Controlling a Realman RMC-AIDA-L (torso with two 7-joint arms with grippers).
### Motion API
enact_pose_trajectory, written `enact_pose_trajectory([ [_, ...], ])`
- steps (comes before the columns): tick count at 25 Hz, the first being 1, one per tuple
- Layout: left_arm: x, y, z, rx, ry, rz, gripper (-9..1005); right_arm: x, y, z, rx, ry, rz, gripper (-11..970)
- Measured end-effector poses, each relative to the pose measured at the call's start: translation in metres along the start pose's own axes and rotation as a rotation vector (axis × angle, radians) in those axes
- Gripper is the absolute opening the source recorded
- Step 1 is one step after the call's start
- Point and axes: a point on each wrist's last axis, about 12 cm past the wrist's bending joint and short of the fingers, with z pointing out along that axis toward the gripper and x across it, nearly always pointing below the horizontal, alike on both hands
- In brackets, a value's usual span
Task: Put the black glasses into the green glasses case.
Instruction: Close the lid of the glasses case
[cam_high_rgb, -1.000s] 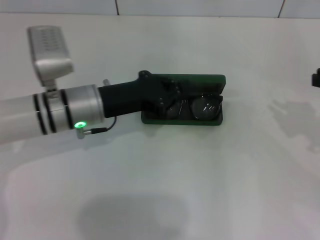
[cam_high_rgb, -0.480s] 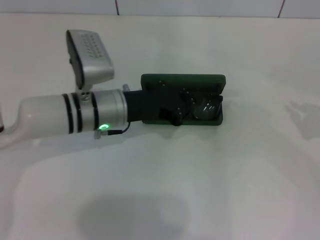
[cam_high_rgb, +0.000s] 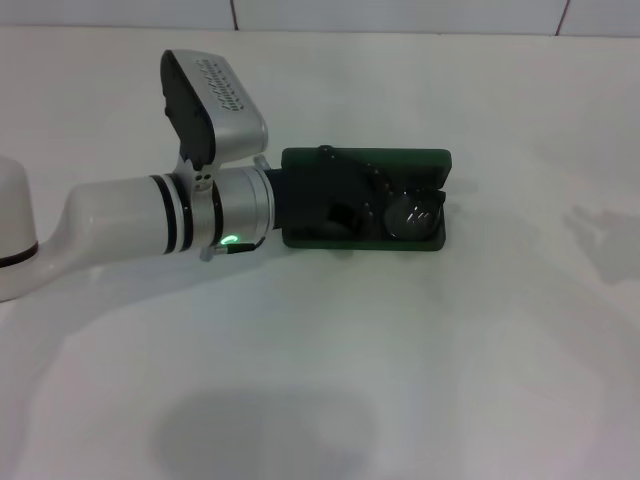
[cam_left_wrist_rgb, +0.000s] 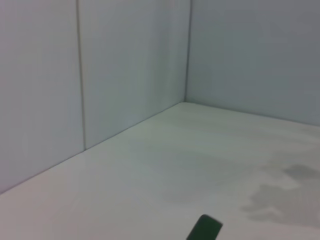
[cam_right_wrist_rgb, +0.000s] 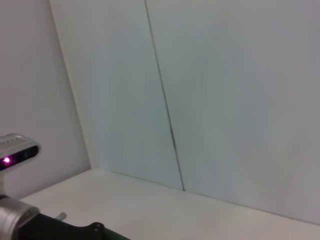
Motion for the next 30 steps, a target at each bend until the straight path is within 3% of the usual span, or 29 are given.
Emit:
enact_pose_trajectory([
  [30, 0.016, 0.001, 0.002, -0.055, 0.099, 0.013, 43, -0.002, 0.003, 0.009, -0.057, -0.012, -0.022, 155],
])
